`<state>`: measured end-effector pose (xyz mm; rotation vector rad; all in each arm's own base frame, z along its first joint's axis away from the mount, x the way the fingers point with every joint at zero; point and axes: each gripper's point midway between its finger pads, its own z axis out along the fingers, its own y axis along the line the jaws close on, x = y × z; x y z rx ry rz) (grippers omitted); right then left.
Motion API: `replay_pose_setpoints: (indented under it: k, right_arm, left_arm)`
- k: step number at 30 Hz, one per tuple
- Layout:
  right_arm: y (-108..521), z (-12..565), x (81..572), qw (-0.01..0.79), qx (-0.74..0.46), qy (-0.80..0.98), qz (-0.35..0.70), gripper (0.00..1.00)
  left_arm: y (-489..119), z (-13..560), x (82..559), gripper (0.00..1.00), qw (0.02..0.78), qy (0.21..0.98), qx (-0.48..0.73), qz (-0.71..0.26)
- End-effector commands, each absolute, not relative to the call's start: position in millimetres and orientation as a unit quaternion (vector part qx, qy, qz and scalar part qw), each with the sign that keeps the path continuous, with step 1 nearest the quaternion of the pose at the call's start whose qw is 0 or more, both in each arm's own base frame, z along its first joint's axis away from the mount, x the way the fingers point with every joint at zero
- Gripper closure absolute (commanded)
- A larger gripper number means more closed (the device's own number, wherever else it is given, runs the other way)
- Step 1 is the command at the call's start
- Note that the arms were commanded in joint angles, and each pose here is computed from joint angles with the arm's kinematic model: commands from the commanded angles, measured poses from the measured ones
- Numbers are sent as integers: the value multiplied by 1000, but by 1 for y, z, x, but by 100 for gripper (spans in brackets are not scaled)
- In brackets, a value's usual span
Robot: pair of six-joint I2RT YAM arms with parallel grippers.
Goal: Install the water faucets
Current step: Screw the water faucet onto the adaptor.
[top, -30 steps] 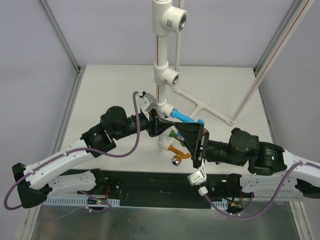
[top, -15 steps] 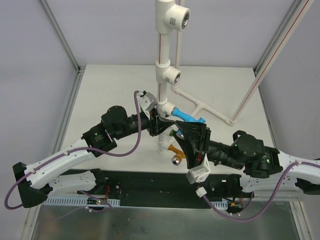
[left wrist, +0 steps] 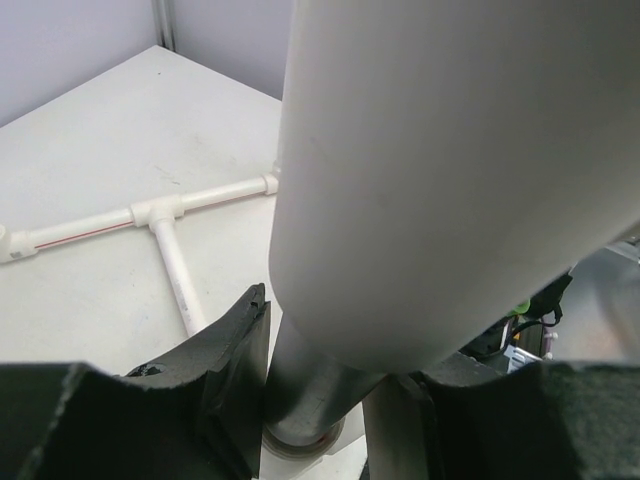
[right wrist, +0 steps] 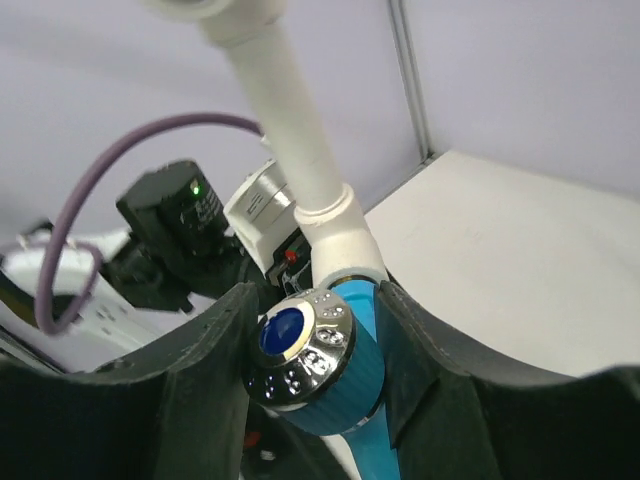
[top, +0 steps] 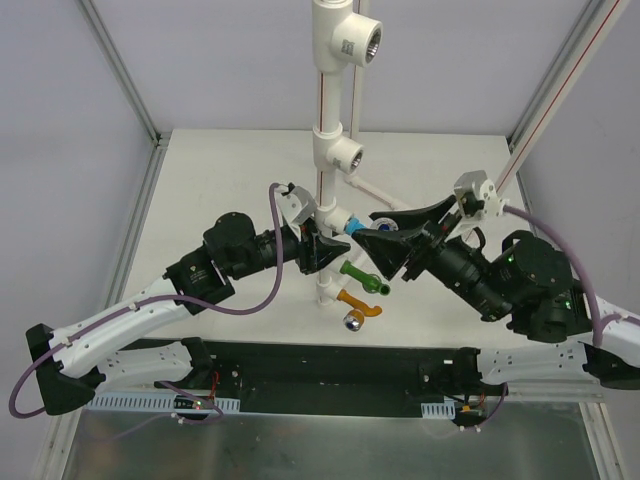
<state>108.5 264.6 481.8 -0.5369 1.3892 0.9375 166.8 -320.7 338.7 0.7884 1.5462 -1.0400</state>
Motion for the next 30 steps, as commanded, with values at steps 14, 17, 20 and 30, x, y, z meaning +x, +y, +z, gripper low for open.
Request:
replay_pose_setpoints:
  k: [14,17,20,30]
  right_arm:
    - [190,310,185,451,240,761,400,96]
    - [199,273,184,374,284,782,410,93]
    - [207,250,181,322,299,797,413,93]
    - [172,349,191,533,130,731,406,44]
  left_arm:
    - [-320,316,148,100,446,702,285,-476]
    - [-319,317,147,100,447,702,285,-476]
    - [-318,317,147,100,448,701,284,-476]
    - [-314,316,146,100,453,701,281,-474]
